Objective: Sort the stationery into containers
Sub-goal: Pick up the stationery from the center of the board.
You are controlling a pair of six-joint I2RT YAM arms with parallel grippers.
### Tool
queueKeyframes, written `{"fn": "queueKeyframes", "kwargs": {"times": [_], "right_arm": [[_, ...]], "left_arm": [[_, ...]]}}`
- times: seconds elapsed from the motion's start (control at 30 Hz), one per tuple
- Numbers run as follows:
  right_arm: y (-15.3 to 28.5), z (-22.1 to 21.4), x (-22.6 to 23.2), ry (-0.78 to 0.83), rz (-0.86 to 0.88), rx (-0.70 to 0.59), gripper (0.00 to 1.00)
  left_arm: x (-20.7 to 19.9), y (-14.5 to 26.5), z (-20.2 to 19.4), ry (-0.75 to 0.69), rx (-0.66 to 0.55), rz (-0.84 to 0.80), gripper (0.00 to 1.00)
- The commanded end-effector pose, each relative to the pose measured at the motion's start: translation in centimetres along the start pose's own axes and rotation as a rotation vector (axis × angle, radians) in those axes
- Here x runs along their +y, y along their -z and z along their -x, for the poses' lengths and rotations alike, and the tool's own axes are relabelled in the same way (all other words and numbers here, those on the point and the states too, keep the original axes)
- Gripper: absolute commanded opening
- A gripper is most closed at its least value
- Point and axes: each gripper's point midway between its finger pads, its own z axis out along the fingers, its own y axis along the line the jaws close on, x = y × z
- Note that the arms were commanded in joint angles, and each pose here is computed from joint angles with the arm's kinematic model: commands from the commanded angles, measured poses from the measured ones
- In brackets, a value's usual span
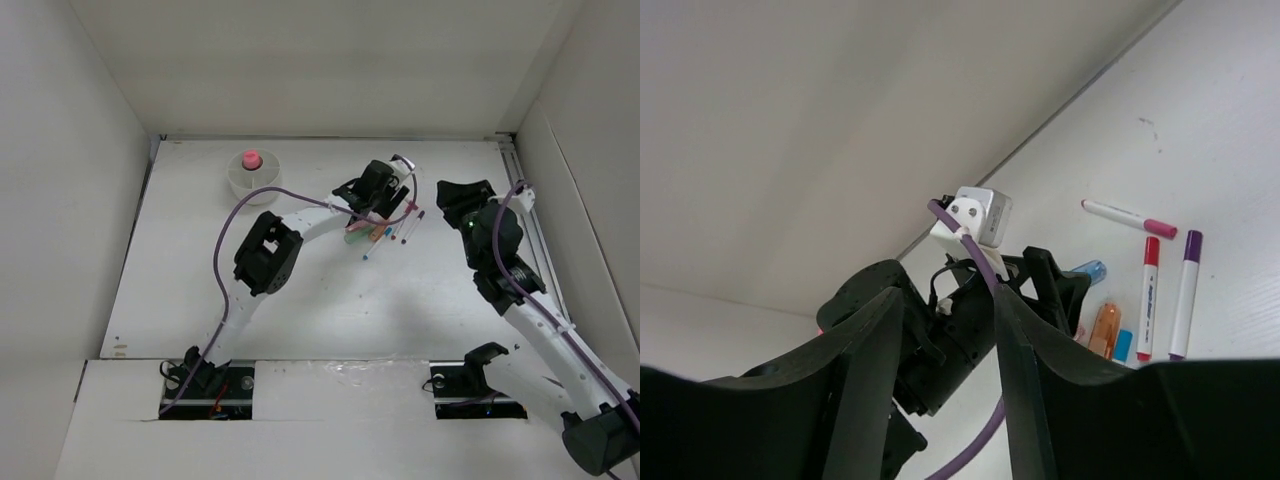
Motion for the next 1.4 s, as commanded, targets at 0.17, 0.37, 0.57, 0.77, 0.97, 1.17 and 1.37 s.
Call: {"fn": "queueKeyframes", "kwargs": {"times": [0.17,0.37,0.57,0.77,0.97,1.17,1.37], "right_arm": [[0.8,2.4,-0.5,-0.040,0.021,-0.050,0.51],[0.3,1.5,-0.4,-0.032,0.027,-0.010,0.51],[0.2,1.2,0.0,-0.023,0.048,0.018,0.51],[0.5,1.1,0.4,-0.016,0.069,0.031,0.51],[0.8,2.0,0.4,-0.014,0.071,0.002,0.51],[1.0,2.1,0.7,-0.017,0.083,0.004,0.51],[0.9,1.8,0.6,-0.005,0.083,0.017,0.51]], "left_arm": [[0.5,-1.0,1.6,-0.051,-0.003,-0.053,0.64],[0.7,-1.7,0.4,-0.073,0.027,-0.039,0.64],[0.8,-2.5,0.8,-0.072,0.015,-0.028,0.64],[0.8,-3.0,1.5,-0.072,0.009,-0.027,0.59],[2.7,-2.7,0.1,-0.047,0.040,0.017,0.43],[3.8,-2.6,-0.8,0.013,0.054,-0.011,0.38],[4.0,-2.4,-0.6,0.012,0.065,-0.004,0.48]]}}
